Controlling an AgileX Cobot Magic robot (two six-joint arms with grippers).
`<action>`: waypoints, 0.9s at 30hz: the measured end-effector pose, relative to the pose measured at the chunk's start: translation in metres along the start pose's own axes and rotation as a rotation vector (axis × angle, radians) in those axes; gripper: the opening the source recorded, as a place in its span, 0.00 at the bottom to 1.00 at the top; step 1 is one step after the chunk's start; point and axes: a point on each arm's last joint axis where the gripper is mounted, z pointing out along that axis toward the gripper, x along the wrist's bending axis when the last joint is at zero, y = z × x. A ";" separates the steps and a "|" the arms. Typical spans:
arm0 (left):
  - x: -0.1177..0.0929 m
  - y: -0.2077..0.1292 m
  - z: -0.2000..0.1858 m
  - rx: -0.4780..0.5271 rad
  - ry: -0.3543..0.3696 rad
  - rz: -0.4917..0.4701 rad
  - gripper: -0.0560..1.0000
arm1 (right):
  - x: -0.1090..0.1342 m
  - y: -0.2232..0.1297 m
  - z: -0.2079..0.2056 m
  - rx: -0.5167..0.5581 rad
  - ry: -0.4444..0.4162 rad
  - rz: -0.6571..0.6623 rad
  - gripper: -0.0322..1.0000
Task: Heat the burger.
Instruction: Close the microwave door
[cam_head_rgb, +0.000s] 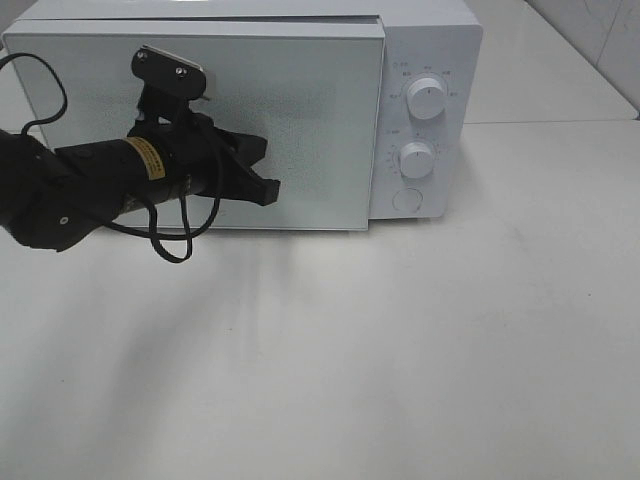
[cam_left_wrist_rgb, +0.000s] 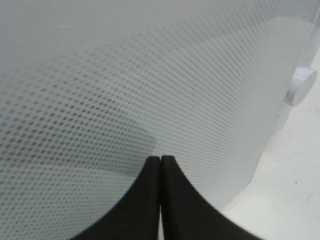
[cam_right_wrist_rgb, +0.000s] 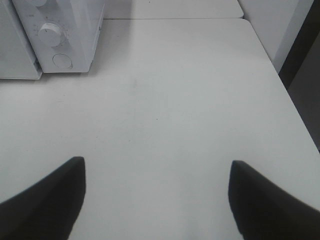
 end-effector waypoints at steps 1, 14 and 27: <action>0.000 0.000 0.000 0.000 0.000 0.000 0.05 | 0.000 0.000 0.000 0.000 0.000 0.000 0.76; -0.016 0.009 0.040 -0.030 -0.056 0.005 0.05 | 0.000 0.000 0.000 0.000 0.000 0.000 0.76; -0.026 0.012 0.050 -0.022 -0.065 -0.040 0.05 | 0.000 0.000 0.000 0.001 0.000 0.000 0.76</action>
